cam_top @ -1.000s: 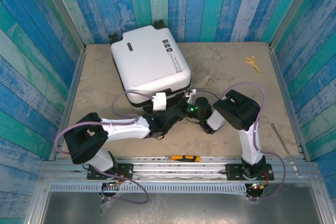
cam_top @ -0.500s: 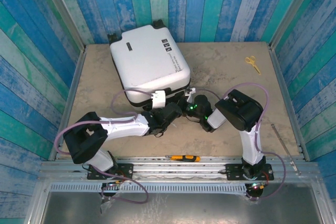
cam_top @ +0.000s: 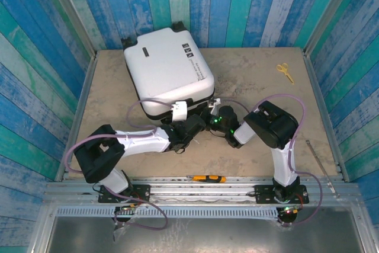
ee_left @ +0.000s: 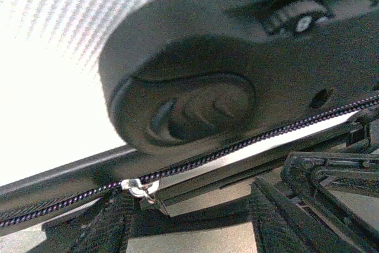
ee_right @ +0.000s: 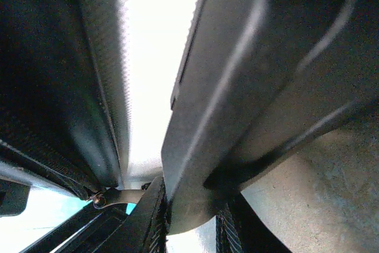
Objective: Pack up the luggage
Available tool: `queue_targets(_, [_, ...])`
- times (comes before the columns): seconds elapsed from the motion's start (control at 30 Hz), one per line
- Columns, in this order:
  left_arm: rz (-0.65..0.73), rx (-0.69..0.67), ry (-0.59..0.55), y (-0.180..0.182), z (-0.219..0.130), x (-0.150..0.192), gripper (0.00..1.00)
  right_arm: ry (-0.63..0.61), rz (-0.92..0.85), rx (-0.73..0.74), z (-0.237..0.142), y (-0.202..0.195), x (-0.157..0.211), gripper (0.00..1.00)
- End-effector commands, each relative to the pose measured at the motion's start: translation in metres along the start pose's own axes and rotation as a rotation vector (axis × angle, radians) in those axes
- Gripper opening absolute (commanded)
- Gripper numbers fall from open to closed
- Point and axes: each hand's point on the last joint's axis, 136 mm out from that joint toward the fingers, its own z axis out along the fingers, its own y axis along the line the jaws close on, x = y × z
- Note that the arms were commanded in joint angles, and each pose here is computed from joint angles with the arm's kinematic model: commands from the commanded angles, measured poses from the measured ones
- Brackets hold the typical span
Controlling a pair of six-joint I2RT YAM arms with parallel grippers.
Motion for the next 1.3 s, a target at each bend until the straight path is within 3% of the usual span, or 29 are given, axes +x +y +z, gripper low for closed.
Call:
queue_targets(0.0, [-0.055, -0.06, -0.049, 0.01, 0.009, -0.006, 0.51, 0.059, -0.202, -0.02, -0.001, 0.008, 0.014, 0.0])
queue_targets(0.3, [-0.1, -0.084, -0.104, 0.024, 0.007, -0.008, 0.48, 0.056, -0.2, -0.012, -0.002, 0.004, 0.011, 0.0])
queue_targets(0.63, [-0.203, -0.199, -0.197, 0.056, 0.019, -0.008, 0.45, 0.055, -0.198, 0.004, -0.007, -0.001, 0.011, 0.01])
queue_targets(0.87, [-0.25, -0.277, -0.213, 0.061, 0.026, -0.003, 0.32, 0.038, -0.201, 0.013, -0.014, -0.003, 0.005, 0.01])
queue_targets(1.0, [-0.251, -0.296, -0.201, 0.054, 0.032, -0.001, 0.18, 0.031, -0.207, 0.009, -0.016, -0.001, 0.003, 0.01])
queue_targets(1.1, [-0.271, -0.267, -0.197, 0.049, 0.034, -0.001, 0.15, 0.033, -0.209, 0.01, -0.017, -0.001, 0.004, 0.01])
queue_targets(1.27, [-0.285, -0.137, -0.19, 0.03, 0.035, -0.006, 0.0, 0.04, -0.216, 0.013, -0.018, -0.003, 0.005, 0.0])
